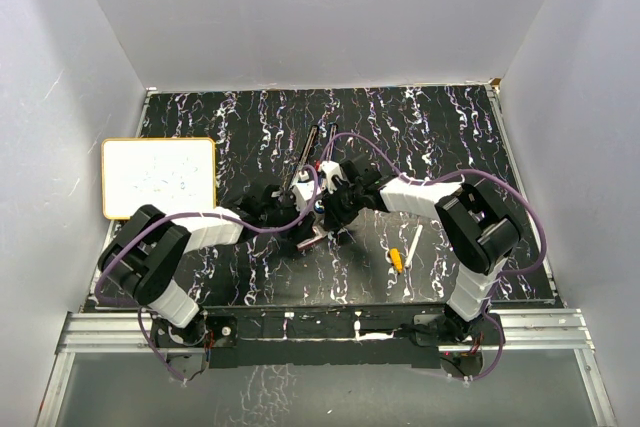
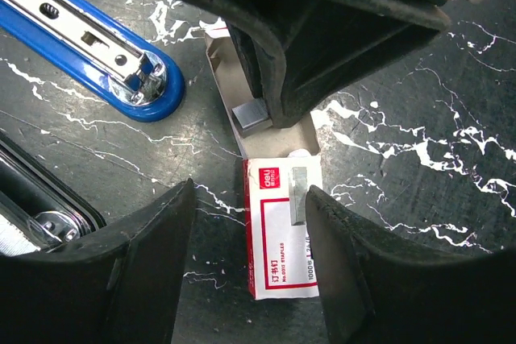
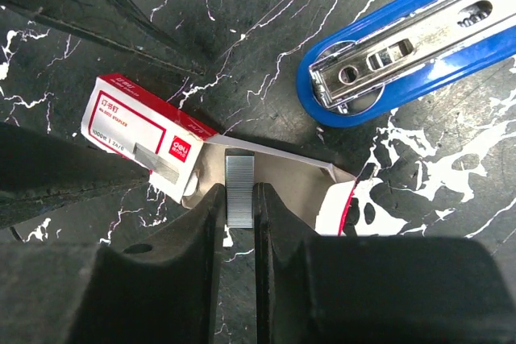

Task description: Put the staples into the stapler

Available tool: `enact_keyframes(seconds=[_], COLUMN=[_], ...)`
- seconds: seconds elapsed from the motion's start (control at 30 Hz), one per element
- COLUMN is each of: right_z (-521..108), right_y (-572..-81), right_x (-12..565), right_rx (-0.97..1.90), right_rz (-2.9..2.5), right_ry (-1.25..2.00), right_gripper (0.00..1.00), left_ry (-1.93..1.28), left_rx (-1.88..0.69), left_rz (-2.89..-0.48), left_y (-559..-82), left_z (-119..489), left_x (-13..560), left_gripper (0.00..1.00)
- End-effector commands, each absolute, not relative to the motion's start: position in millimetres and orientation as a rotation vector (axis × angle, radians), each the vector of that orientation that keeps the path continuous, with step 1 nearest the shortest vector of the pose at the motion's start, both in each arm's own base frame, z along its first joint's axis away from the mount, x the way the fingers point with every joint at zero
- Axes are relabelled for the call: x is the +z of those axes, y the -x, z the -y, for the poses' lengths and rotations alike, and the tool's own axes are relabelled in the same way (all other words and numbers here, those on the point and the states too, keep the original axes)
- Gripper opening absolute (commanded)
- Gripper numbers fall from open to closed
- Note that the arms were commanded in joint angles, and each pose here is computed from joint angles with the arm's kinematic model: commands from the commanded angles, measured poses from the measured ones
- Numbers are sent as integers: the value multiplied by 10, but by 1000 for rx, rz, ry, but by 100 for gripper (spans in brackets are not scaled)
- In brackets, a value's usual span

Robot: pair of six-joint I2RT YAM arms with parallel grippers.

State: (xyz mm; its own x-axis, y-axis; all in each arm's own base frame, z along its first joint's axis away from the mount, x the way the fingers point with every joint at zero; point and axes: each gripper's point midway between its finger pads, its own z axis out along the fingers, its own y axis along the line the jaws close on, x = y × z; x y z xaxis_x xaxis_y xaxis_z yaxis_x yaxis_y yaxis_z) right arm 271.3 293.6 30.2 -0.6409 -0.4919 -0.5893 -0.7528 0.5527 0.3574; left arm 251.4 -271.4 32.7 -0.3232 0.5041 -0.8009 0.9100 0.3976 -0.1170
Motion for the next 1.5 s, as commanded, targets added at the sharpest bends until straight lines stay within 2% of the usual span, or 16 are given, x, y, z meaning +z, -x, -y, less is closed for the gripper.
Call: enact_keyframes(seconds=[0.0,0.2,0.33,0.57,0.8,0.93,1.07,1.47], right_z=[-3055,-3027,-2987,-2972,-2903,-2831,-2781,-2925], right_y=[-2846,-2896,-2953,-2888,-2908,-2901,-2837,-2794], right_x=[530,598,755,1011,1225,1107,891,759], right_rx=[891,923,943,928,790,712,712,701], right_rz=[-2279,-2272,-2225,-2024,-1704,-1589,-1549,-1494], right_ry=[992,963,965,1157,1426,1617,1790,1898], right_gripper=[9,9,9,9,9,9,10,12], left_ry=[-1198,-1215,-1248,-1289,-1311,-1251,-1186,-1031], left_rx=[-743,-780,-807,-907,-1021,-1077,-1026,-893], left_rz=[-1936,-1927,-1889,-1794,-1741,-1747,-1773,-1829], left_y=[-2580,-2513,-2461,-2426,-2346,-2355,-2490,-2875], left_z=[2747,2763,2773,2785,2564,2353,2197,2018], left_x=[371,356,437,792,1146,1386,1520,1646], left_gripper=[56,56,60,67,68,68,69,69])
